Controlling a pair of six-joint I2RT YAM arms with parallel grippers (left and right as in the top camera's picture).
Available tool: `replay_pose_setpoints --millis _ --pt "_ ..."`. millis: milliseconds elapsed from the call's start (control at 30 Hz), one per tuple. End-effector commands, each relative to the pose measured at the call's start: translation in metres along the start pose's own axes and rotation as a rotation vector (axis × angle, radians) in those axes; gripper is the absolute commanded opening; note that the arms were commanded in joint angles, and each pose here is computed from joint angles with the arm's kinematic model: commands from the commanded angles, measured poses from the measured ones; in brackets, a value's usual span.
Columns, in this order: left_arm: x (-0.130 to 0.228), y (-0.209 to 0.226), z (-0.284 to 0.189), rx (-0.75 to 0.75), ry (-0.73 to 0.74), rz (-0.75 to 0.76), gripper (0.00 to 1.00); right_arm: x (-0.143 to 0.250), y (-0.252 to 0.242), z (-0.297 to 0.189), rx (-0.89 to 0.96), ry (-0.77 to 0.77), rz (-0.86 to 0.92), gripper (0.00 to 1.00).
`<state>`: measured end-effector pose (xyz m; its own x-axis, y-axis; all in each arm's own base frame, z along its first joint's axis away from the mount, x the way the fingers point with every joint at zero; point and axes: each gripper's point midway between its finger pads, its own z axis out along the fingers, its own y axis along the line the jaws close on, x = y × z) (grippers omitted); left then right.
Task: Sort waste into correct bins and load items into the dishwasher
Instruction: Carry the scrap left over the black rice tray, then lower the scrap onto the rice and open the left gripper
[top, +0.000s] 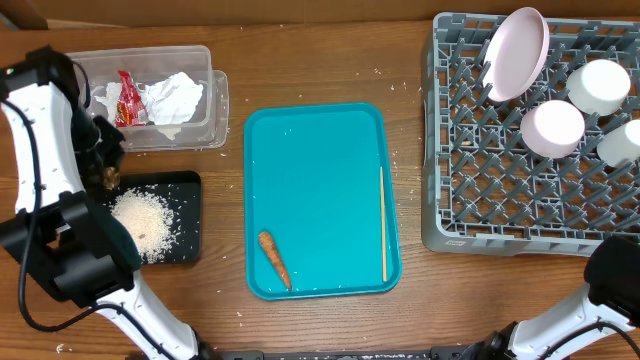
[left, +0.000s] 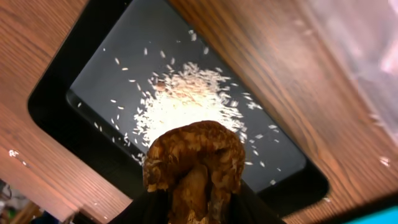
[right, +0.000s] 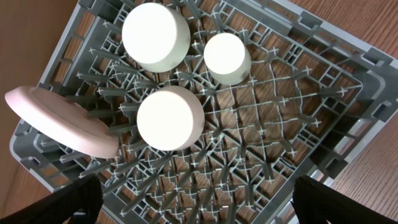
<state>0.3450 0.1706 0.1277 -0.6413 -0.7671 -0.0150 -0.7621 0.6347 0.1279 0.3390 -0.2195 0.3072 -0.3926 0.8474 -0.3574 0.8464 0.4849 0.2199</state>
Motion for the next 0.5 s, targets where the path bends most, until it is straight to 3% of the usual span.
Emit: replay_pose_setpoints --millis 0,467 --pt "0.005 0.013 0.025 -0.032 0.044 -0.052 0.32 -0.001 0.002 -0.005 -0.013 -0.013 0.004 1.0" --pt "0.01 0.034 0.068 -0.094 0.067 -0.122 0.38 -0.001 0.002 -0.005 -0.013 -0.013 0.004 1.0"
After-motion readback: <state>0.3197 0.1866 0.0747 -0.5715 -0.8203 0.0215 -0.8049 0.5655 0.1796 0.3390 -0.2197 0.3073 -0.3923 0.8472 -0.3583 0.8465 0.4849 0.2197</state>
